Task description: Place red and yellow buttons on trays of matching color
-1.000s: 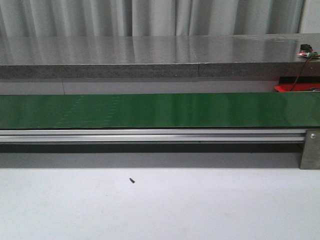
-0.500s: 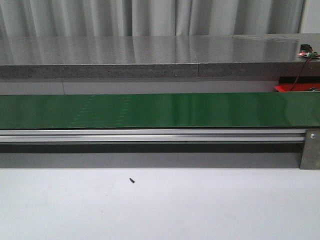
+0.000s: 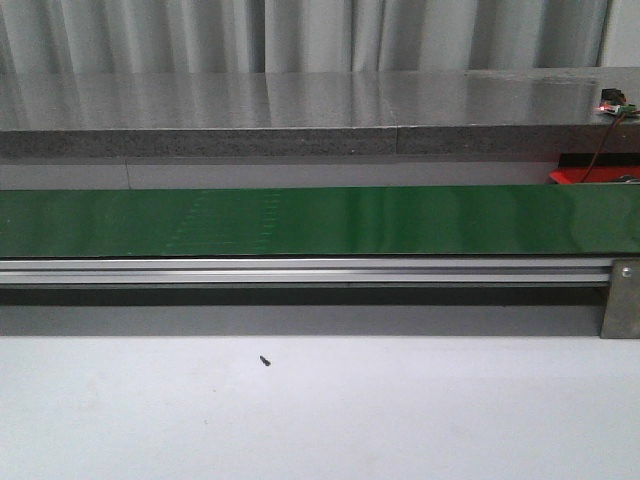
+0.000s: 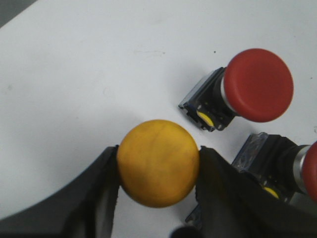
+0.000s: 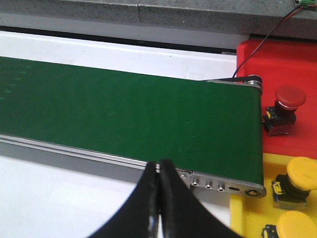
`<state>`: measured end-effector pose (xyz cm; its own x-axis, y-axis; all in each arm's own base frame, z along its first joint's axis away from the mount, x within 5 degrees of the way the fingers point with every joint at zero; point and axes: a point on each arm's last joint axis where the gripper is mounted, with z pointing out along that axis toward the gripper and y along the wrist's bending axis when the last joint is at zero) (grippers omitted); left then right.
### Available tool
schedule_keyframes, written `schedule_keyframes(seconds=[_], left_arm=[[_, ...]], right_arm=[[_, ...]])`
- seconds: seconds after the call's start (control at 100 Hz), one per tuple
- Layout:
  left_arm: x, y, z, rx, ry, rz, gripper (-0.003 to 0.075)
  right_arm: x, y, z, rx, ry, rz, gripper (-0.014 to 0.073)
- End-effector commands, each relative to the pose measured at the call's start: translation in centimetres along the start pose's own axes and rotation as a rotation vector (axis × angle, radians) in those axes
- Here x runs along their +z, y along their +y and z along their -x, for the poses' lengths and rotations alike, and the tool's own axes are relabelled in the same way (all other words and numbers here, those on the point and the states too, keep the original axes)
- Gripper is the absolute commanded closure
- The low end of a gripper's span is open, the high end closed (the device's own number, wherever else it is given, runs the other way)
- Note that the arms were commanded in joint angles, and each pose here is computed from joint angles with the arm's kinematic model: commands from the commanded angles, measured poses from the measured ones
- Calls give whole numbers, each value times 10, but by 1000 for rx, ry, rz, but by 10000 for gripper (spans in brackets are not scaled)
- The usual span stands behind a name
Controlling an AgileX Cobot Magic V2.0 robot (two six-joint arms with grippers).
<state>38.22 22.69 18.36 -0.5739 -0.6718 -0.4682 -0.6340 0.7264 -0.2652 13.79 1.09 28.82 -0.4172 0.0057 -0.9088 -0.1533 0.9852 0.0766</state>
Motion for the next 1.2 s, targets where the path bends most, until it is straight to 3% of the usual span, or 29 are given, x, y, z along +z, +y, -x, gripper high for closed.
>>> schedule_keyframes(seconds=[0.0,0.31,0.61,1.19], left_arm=[[-31,-10,21,-8,-127,-34,513],[-89,-23,29,39,-208,-59,513],[-142,-41,-4,123,-240,-95,513],[-124,-100,-64,284,-65,-191,513]], right_arm=[[-4,-2,13,6,-81,-28,662],[-4,-2,13,6,-81,-28,662],[-4,-2,13,6,-81,-28,662],[-4,-2,13,6,-81,-28,662]])
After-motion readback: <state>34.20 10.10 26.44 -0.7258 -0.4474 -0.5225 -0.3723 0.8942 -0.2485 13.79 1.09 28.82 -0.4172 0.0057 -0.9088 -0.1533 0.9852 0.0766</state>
